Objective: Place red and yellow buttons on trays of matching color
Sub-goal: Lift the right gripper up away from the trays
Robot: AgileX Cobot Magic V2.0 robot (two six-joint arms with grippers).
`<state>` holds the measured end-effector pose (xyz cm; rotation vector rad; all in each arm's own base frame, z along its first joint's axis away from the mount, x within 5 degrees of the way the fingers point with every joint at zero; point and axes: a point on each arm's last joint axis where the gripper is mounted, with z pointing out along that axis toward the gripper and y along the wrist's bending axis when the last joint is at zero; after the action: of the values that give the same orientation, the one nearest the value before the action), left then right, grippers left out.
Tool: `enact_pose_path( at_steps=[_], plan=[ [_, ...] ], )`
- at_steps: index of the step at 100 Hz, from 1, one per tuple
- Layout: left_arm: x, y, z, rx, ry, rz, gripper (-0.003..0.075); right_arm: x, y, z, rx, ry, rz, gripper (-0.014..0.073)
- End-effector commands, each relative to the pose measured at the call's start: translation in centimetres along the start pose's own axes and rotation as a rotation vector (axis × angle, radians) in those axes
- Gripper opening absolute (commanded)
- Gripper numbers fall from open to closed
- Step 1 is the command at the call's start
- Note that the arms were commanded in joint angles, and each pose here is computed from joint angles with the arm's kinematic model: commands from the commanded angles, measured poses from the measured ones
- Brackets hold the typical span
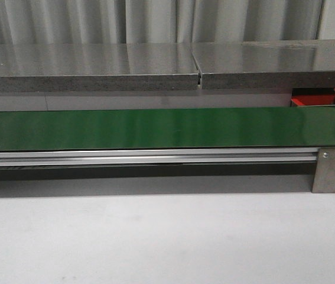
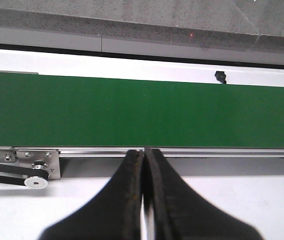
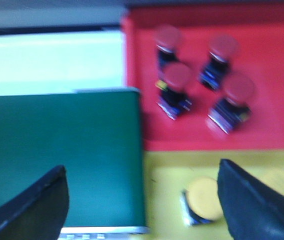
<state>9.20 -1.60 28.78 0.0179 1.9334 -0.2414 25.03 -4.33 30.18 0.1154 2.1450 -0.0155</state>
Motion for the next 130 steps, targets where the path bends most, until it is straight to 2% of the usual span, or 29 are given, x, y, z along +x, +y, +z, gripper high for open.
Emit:
enact_pose_path(
  at_steps=[1, 14, 24, 41, 63, 103, 130],
  plan=[
    [-1.4, -0.1, -0.3, -0.002, -0.091, -0.016, -0.0019, -2.0, 1.8, -2.5, -0.041, -0.14, -0.083, 0.0602],
    [-1.4, -0.1, -0.3, -0.002, -0.091, -0.016, -0.0019, -2.1, 3.9, -4.7, -0.123, -0.171, -0.156, 0.06],
    [-1.4, -0.1, -0.3, -0.002, -0.091, -0.016, -0.0019, -2.0, 4.9, -6.4, -0.173, -0.184, -0.203, 0.0542],
    [-1.4, -0.1, -0.3, -0.002, -0.091, -0.016, -0.0019, -1.4, 6.1, -9.3, -0.249, -0.212, -0.295, 0.0286],
    [-1.4, -0.1, -0.3, -0.002, -0.091, -0.016, -0.0019, -0.9, 6.3, -12.2, -0.278, -0.251, -0.321, -0.0071],
    [-1.4, -0.1, -0.3, -0.002, -0.091, -0.016, -0.0019, 0.3, 6.0, -15.7, -0.29, -0.335, -0.324, -0.006],
    [-1.4, -0.1, -0.3, -0.002, -0.091, -0.016, -0.0019, 4.8, 5.4, -15.5, -0.294, -0.381, -0.242, -0.006]
  ],
)
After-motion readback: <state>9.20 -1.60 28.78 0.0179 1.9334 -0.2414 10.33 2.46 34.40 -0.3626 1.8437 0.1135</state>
